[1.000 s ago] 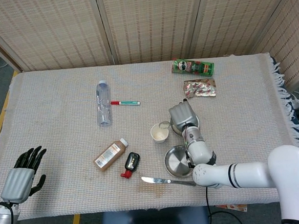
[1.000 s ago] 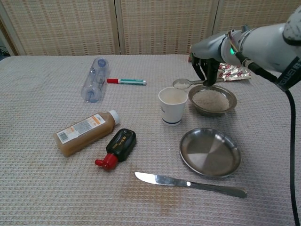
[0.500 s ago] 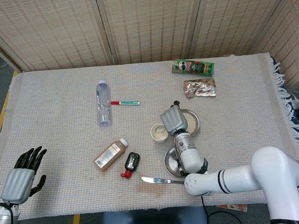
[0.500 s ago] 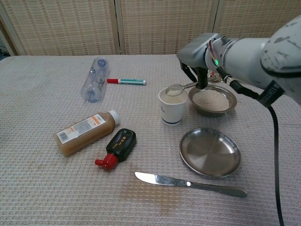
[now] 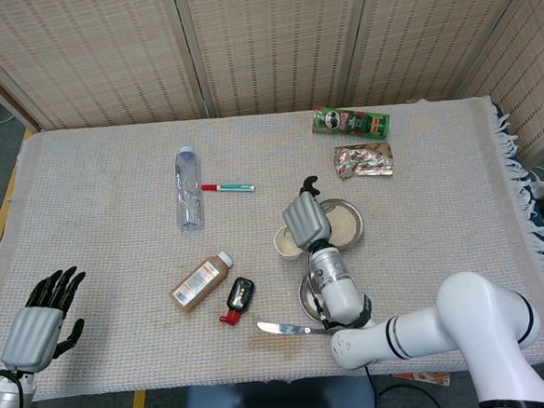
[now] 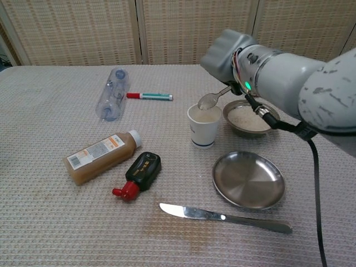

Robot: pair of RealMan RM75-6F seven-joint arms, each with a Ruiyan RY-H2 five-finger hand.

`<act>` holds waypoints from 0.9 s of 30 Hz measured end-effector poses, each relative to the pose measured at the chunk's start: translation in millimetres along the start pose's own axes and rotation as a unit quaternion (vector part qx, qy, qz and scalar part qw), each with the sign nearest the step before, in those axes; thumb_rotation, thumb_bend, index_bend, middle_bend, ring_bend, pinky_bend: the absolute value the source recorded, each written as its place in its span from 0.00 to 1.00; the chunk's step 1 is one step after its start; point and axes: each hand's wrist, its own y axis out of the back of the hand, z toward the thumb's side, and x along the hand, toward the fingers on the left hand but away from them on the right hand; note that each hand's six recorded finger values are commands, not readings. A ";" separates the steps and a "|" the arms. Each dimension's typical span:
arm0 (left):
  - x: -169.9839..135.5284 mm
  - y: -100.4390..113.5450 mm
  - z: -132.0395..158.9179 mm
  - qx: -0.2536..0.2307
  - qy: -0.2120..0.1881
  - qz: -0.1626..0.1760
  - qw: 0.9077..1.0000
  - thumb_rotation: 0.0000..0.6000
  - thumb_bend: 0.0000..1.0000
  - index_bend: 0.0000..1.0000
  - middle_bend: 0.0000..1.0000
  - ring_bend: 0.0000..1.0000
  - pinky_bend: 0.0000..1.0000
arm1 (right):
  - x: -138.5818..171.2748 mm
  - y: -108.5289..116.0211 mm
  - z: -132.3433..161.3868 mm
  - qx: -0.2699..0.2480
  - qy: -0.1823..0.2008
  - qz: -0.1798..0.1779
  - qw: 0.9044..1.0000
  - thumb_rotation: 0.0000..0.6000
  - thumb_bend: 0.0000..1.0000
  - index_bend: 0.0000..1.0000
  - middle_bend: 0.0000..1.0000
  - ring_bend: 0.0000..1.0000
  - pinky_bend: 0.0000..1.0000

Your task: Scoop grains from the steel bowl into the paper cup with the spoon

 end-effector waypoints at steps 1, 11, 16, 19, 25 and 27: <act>-0.1 0.1 -0.1 0.000 0.000 0.000 1.000 1.00 0.43 0.00 0.00 0.00 0.12 | 0.4 1.2 2.2 0.010 0.000 -0.005 1.000 1.00 0.33 0.67 0.55 0.34 0.21; -0.8 2.2 -1.1 -0.004 -0.001 0.001 1.000 1.00 0.43 0.00 0.00 0.00 0.12 | 4.4 6.6 18.4 0.089 -0.001 -0.046 0.995 1.00 0.33 0.67 0.55 0.34 0.21; -0.9 1.9 -0.8 -0.004 -0.002 0.000 1.000 1.00 0.43 0.00 0.00 0.00 0.12 | 7.5 12.1 20.4 0.141 -0.007 -0.084 0.986 1.00 0.33 0.67 0.55 0.34 0.21; -1.1 1.5 -0.1 -0.004 -0.003 -0.001 1.000 1.00 0.43 0.00 0.00 0.00 0.12 | 9.9 13.2 23.4 0.180 -0.008 -0.105 0.978 1.00 0.33 0.67 0.55 0.34 0.21; -1.7 2.5 -0.7 -0.005 -0.002 0.000 1.000 1.00 0.43 0.00 0.00 0.00 0.12 | 14.2 10.5 30.6 0.229 -0.003 -0.132 0.964 1.00 0.33 0.67 0.55 0.34 0.21; -1.7 2.5 -0.9 -0.005 -0.002 0.000 1.000 1.00 0.43 0.00 0.00 0.00 0.12 | 15.2 7.6 31.1 0.241 -0.002 -0.133 0.961 1.00 0.33 0.67 0.55 0.34 0.21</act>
